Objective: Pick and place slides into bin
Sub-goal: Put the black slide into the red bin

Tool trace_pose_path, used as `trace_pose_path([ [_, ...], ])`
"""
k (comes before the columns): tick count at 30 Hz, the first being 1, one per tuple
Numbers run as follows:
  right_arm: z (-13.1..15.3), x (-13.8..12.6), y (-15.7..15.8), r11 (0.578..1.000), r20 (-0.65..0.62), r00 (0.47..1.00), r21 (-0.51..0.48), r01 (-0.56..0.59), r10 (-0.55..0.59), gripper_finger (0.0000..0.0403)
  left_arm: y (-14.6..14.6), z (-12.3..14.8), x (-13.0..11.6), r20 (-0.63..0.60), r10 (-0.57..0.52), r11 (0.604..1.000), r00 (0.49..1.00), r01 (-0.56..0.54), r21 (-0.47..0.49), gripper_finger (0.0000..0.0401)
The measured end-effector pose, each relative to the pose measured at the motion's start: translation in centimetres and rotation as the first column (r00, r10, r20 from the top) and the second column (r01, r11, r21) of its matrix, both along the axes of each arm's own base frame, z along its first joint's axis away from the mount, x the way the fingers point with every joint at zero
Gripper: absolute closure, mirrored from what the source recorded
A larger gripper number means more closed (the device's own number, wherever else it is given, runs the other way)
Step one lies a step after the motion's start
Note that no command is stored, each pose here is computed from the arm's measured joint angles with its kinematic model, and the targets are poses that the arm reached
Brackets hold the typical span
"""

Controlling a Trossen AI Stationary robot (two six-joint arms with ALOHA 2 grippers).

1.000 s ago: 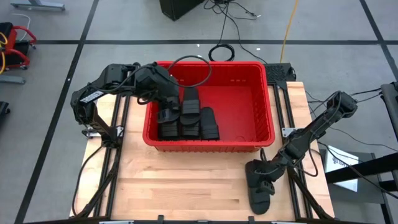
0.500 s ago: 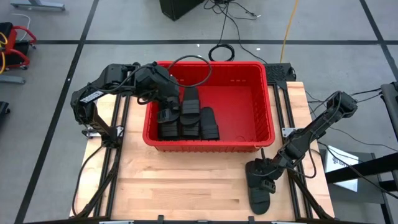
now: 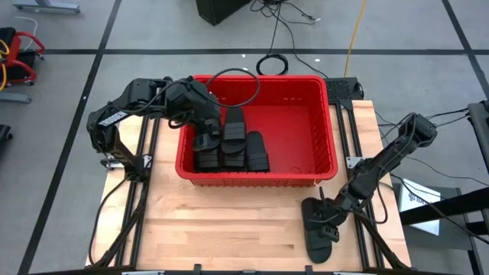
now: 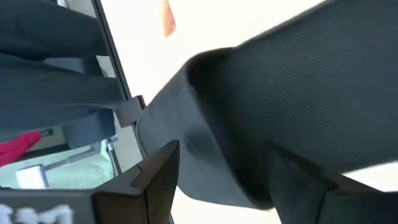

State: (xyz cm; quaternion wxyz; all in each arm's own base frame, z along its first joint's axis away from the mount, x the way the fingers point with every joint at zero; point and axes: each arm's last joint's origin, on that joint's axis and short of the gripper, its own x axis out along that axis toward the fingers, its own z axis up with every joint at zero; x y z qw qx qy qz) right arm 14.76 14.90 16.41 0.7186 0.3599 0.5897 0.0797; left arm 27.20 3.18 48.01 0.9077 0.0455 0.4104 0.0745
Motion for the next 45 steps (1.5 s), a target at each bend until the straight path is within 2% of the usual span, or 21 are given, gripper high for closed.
trace_pose_path([
  [4, -0.2, 0.4, 0.5, 0.999, 0.01, 1.0, 0.031, -0.017, 0.016, 0.0196, 0.0, 0.0, 0.0, 0.0, -0.003, 1.0, 1.0, 0.003, 0.002, 0.0217],
  [7, -0.6, 0.5, 0.7, 0.999, -0.014, 0.999, 0.039, -0.029, 0.03, 0.0218, 0.0, 0.0, 0.0, 0.0, -0.004, 1.0, 1.0, 0.004, 0.003, 0.0217],
  [10, -0.8, 0.7, 1.0, 0.998, -0.008, 0.999, 0.052, -0.035, 0.035, 0.0258, 0.0, 0.0, 0.0, -0.001, -0.007, 1.0, 1.0, 0.007, 0.006, 0.0217],
  [17, -0.6, 1.3, 1.4, 0.995, 0.052, 0.998, 0.091, -0.04, 0.035, 0.0378, 0.0, 0.0, 0.0, -0.001, -0.007, 1.0, 1.0, 0.007, 0.006, 0.0217],
  [19, -0.3, 1.6, 1.5, 0.992, 0.082, 0.996, 0.118, -0.041, 0.031, 0.0394, 0.0, 0.0, 0.0, 0.0, -0.007, 1.0, 1.0, 0.007, 0.006, 0.0217],
  [23, 1.0, 2.8, 1.8, 0.972, 0.221, 0.975, 0.23, -0.043, -0.009, 0.0385, 0.0, 0.0, 0.0, 0.002, -0.007, 1.0, 1.0, 0.007, 0.006, 0.0217],
  [28, 3.8, 4.8, 1.6, 0.898, 0.429, 0.898, 0.427, -0.107, -0.098, 0.0397, 0.0, 0.0, 0.0, 0.004, -0.007, 1.0, 1.0, 0.007, 0.006, 0.0217],
  [33, 7.1, 6.4, 0.1, 0.801, 0.616, 0.735, 0.573, -0.173, -0.282, 0.0394, 0.0, 0.0, 0.0, 0.004, -0.004, 1.0, 1.0, 0.004, 0.004, 0.0217],
  [36, 9.1, 6.9, -1.3, 0.756, 0.714, 0.582, 0.608, -0.24, -0.389, 0.0398, 0.0, 0.0, 0.0, 0.005, -0.002, 1.0, 1.0, 0.002, 0.002, 0.0217],
  [38, 10.4, 7.1, -2.5, 0.742, 0.764, 0.449, 0.612, -0.276, -0.463, 0.0399, 0.0, 0.0, 0.0, 0.005, -0.002, 1.0, 1.0, 0.002, 0.002, 0.0217],
  [40, 11.5, 7.1, -3.7, 0.748, 0.799, 0.285, 0.599, -0.286, -0.53, 0.0397, 0.0, 0.0, 0.0, 0.005, 0.001, 1.0, 1.0, -0.001, -0.001, 0.0217],
  [43, 13.0, 7.1, -5.8, 0.795, 0.82, 0.009, 0.557, -0.241, -0.572, 0.0396, 0.0, 0.0, 0.0, 0.005, 0.004, 1.0, 1.0, -0.004, -0.004, 0.0217],
  [45, 13.9, 7.2, -6.9, 0.843, 0.833, -0.138, 0.517, -0.15, -0.536, 0.0397, 0.0, 0.0, 0.0, 0.005, 0.006, 1.0, 1.0, -0.006, -0.006, 0.0217],
])
